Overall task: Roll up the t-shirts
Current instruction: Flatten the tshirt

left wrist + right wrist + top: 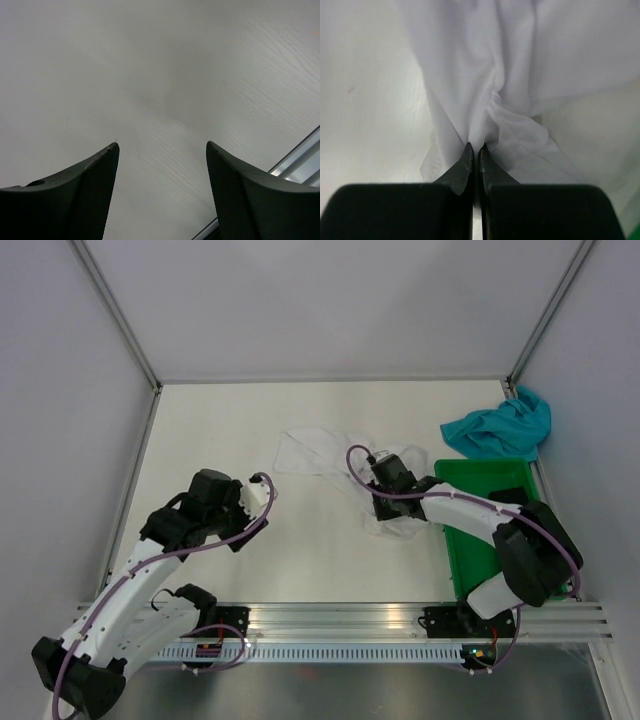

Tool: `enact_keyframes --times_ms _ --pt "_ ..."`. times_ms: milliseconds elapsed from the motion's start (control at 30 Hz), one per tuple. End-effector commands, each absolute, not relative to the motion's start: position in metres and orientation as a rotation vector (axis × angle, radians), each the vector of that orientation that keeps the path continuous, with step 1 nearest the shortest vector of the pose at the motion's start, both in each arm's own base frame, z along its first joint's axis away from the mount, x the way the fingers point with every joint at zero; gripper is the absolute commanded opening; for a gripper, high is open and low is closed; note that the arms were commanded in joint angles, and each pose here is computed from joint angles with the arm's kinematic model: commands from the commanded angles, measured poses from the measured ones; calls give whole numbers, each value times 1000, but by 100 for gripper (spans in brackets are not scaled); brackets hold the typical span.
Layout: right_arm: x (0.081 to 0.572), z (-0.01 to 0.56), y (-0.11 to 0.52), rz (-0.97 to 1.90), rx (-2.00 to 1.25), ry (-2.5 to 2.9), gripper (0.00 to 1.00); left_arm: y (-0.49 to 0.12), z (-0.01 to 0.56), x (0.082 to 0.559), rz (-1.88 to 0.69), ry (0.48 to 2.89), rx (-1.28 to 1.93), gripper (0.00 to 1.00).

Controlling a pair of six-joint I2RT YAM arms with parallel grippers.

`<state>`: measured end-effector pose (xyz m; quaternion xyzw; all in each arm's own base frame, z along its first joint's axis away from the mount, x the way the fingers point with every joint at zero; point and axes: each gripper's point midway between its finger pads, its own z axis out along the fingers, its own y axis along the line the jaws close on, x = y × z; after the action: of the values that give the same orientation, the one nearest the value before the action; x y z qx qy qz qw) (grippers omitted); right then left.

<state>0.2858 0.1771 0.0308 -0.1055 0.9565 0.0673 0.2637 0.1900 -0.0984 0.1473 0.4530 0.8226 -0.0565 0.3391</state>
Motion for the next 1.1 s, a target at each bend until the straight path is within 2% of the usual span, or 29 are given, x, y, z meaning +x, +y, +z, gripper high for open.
enact_keyframes --times_ms 0,133,300,367,533,667,900,933,967,1033,1067 --pt "226 56 212 413 -467 2594 0 -93 148 218 -38 2176 1099 75" --pt "178 59 204 548 -471 2633 0 -106 127 247 -18 2192 1198 75" --pt "175 62 197 540 -416 2617 0 -126 100 299 30 2212 1315 75" --pt "178 60 193 502 -403 2623 0 -136 85 320 28 2227 1388 71" --pt "183 55 192 462 -406 2633 0 -145 45 324 -13 2188 1652 72" --pt "185 51 191 446 -402 2641 0 -151 31 346 16 2235 1634 72" --pt "187 49 189 414 -401 2646 0 -159 1 349 -46 2318 1624 71" --pt "187 51 188 409 -404 2644 0 -158 -3 349 -42 2332 1623 67" --pt "188 51 187 400 -403 2642 0 -156 -7 346 -43 2345 1631 54" --pt "192 57 189 402 -400 2623 0 -155 -12 338 -69 2359 1645 40" --pt "197 59 185 373 -385 2608 0 -155 -14 331 -97 2367 1654 24"
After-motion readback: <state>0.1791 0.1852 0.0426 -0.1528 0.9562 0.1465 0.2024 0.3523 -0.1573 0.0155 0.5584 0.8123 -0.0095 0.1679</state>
